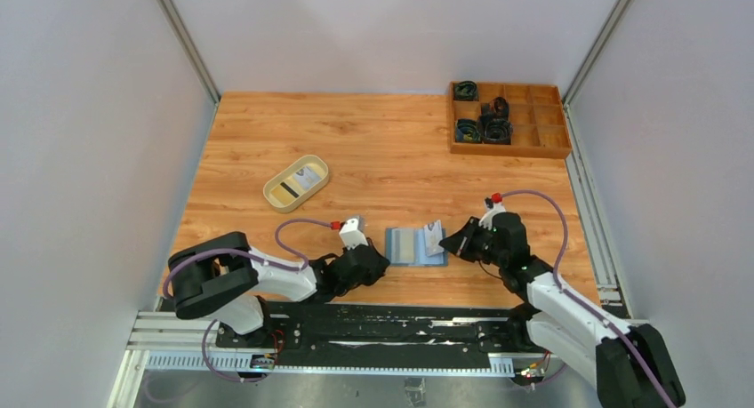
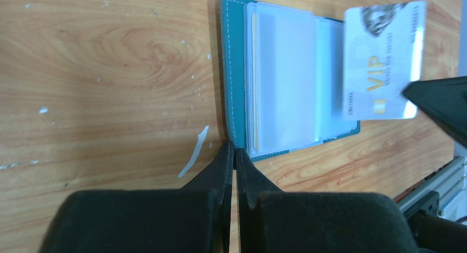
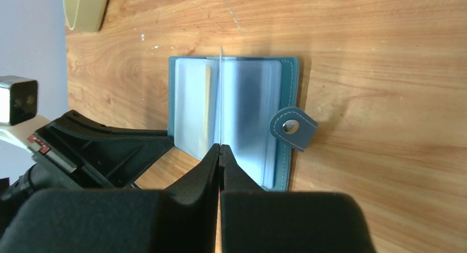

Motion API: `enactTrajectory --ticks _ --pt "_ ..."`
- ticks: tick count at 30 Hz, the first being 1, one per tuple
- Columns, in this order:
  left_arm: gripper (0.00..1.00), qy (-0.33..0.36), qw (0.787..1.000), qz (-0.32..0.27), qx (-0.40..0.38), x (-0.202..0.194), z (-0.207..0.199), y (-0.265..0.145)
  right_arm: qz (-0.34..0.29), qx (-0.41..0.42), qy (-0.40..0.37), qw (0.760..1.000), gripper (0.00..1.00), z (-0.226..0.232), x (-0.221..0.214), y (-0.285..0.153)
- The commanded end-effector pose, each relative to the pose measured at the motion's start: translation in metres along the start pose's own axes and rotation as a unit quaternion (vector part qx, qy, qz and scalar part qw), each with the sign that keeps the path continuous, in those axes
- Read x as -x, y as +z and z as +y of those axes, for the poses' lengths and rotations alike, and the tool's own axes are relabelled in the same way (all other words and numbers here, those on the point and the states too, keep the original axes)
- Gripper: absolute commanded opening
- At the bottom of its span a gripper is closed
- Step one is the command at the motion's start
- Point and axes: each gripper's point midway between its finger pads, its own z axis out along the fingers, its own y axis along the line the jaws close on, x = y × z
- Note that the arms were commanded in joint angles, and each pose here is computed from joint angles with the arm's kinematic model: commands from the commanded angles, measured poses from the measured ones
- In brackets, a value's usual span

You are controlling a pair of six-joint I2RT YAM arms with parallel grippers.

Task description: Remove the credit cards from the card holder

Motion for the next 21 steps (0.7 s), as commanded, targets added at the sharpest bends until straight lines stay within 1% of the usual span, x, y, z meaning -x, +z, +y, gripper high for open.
enactTrajectory --ticks 1,5,10,11,14,16,18,21 --pt "0.00 0.059 0.993 0.044 0.089 -0.026 0.068 -0.020 -0.015 0.000 -0.047 0.999 0.00 0.016 0.022 -0.016" --pt "0.00 0.044 0.995 0.033 0.078 -0.020 0.069 -0.028 -0.031 0.030 -0.071 0.997 0.00 0.049 0.051 -0.019" --pt "0.00 0.017 0.997 0.019 0.076 -0.015 0.080 -0.041 -0.007 0.100 -0.116 0.988 0.00 0.098 0.077 -0.011" --pt "0.00 0.012 0.997 0.016 0.078 -0.014 0.083 -0.043 0.005 0.105 -0.123 0.987 0.00 0.102 0.077 -0.006" --pt "0.00 0.005 0.996 0.003 0.094 -0.008 0.095 -0.052 0.020 0.130 -0.156 0.979 0.00 0.130 0.099 0.007" --pt "0.00 0.002 0.993 -0.008 0.121 -0.002 0.109 -0.061 0.037 0.142 -0.172 0.974 0.00 0.144 0.109 0.019" --pt "0.00 0.001 0.989 -0.025 0.142 0.008 0.120 -0.071 0.059 0.152 -0.182 0.970 0.00 0.155 0.116 0.038" --pt "0.00 -0.017 0.986 -0.065 0.151 0.028 0.128 -0.088 0.086 0.170 -0.198 0.962 0.00 0.176 0.125 0.065"
